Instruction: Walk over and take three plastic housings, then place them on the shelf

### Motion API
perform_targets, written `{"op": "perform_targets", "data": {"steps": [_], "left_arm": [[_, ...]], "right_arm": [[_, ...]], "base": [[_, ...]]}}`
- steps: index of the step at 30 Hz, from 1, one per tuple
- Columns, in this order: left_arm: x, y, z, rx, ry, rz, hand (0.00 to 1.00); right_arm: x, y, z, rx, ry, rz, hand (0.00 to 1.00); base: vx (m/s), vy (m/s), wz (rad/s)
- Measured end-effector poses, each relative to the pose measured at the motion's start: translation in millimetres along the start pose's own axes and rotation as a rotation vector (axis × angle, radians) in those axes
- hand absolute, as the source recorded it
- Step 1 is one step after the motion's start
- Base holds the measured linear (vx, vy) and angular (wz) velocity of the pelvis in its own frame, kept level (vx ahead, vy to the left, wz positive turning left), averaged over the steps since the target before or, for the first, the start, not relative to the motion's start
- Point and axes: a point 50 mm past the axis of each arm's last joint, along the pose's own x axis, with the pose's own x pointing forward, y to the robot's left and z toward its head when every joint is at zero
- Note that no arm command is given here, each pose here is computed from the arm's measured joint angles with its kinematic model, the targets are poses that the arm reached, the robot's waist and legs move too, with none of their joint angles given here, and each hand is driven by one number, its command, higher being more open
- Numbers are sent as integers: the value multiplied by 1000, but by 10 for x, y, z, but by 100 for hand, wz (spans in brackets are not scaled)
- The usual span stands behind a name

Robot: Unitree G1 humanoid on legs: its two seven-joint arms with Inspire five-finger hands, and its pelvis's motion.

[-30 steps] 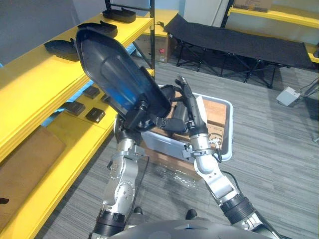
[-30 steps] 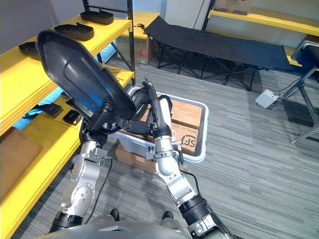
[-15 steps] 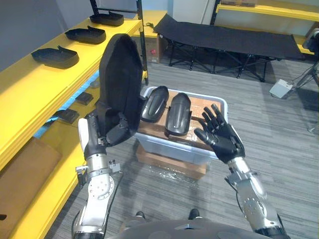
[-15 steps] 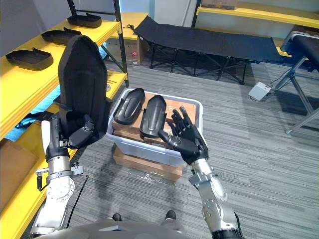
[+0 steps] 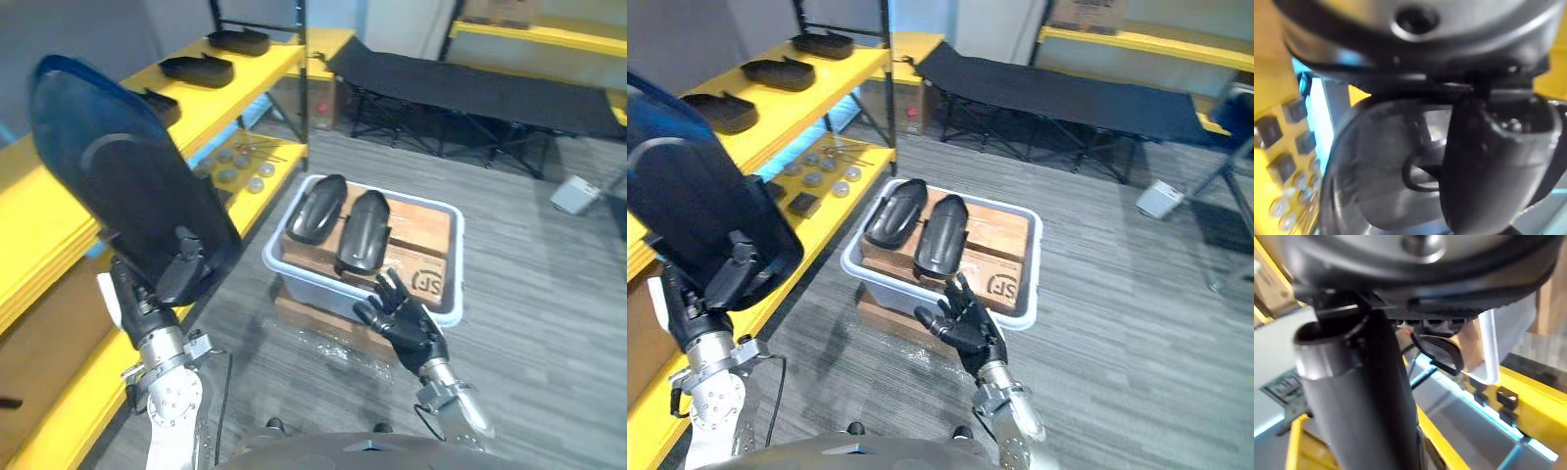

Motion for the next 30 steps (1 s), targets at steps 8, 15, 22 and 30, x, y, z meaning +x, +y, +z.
{"op": "perform_targets", "data": {"steps": [8,15,22,30], "left_arm": [[-158,740,83,29,8,271,0],[-206,828,115,-41,14,206,0],[-238,555,44,-178,66,41,0],[-260,173,10,-275,90,-133,0]], "right_arm": [[316,-47,188,-90,-24,-42,100],[589,156,507,-76,-182,5,100],[448,137,287,-34,-122,-19,100],[171,-48,317,-9,-185,-149,100]], "base": [[20,-24,70],[-18,3,55],[-34,-53,50],[-5,79,94]]}}
